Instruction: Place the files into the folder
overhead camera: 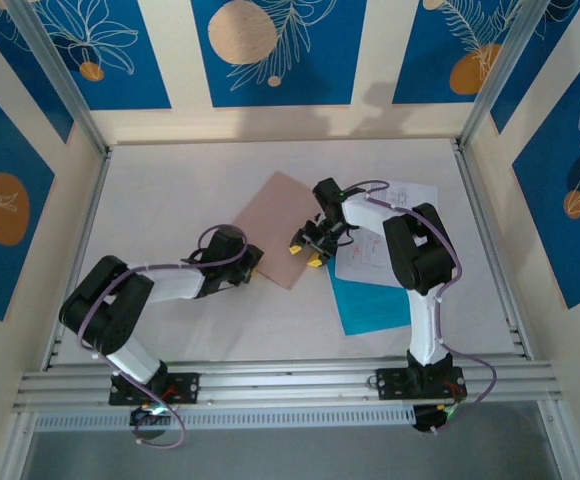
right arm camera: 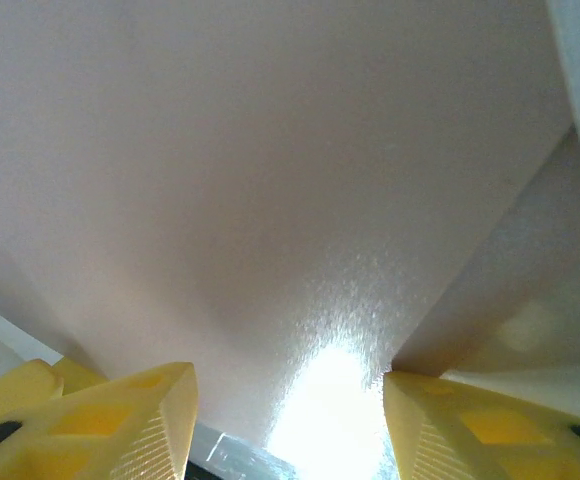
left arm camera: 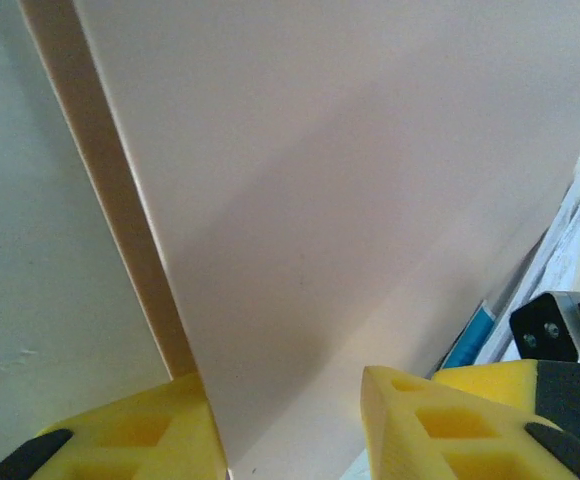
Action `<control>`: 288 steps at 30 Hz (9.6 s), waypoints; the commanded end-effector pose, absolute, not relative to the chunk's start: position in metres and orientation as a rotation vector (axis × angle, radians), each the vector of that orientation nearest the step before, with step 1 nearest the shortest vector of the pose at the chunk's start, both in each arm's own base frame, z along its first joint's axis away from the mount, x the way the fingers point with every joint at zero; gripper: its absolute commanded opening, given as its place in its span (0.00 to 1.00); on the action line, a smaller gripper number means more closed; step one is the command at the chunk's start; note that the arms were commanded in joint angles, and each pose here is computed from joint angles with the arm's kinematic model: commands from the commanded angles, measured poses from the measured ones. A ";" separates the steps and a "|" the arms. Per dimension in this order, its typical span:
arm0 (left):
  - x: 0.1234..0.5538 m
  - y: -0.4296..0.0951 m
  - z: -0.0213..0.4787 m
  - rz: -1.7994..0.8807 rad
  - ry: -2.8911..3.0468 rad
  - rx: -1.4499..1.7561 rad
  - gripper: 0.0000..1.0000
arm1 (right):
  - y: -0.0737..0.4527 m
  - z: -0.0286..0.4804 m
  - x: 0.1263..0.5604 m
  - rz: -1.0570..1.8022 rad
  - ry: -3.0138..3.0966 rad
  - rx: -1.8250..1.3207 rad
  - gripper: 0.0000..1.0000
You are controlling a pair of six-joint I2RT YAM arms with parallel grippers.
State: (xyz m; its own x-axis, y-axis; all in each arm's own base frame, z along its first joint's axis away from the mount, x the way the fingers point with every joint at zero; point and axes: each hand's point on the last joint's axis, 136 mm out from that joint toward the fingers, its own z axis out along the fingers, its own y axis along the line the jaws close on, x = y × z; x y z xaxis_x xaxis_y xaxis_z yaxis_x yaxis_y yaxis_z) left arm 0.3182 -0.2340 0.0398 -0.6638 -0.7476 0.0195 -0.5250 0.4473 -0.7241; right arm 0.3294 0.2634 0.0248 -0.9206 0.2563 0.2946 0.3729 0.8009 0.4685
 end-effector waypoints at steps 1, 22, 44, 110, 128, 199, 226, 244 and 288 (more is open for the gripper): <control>0.317 -0.246 0.042 -1.100 2.401 -1.044 0.35 | 0.248 -0.014 0.322 -0.639 -2.769 -0.505 0.55; 0.320 -0.239 0.097 -1.330 2.136 -1.215 0.00 | 0.263 0.068 0.359 -1.041 -2.793 -0.566 0.63; 0.307 -0.232 0.095 -1.391 2.096 -1.270 0.00 | 0.260 0.070 0.373 -1.199 -2.767 -0.752 0.56; 0.324 -0.273 0.161 0.251 2.447 0.884 0.00 | 0.304 0.160 0.397 -1.169 -2.789 -0.551 0.27; 0.304 -0.253 0.187 0.004 2.526 0.588 0.00 | 0.262 0.103 0.352 -1.066 -2.916 -0.705 0.30; 0.336 -0.110 0.153 -0.498 2.701 -0.584 0.45 | 0.252 0.073 0.365 -0.644 -2.962 -0.460 0.26; 0.292 -0.289 0.034 -0.354 3.042 0.371 0.28 | 0.114 0.014 0.198 -0.354 -2.625 -0.927 0.18; 0.261 -0.332 0.021 -0.322 3.002 0.568 0.29 | 0.125 0.015 0.255 -0.397 -2.684 -0.810 0.16; 0.360 -0.270 0.014 -0.285 3.036 0.103 0.46 | -0.008 0.020 0.346 -0.413 -2.488 -1.529 0.42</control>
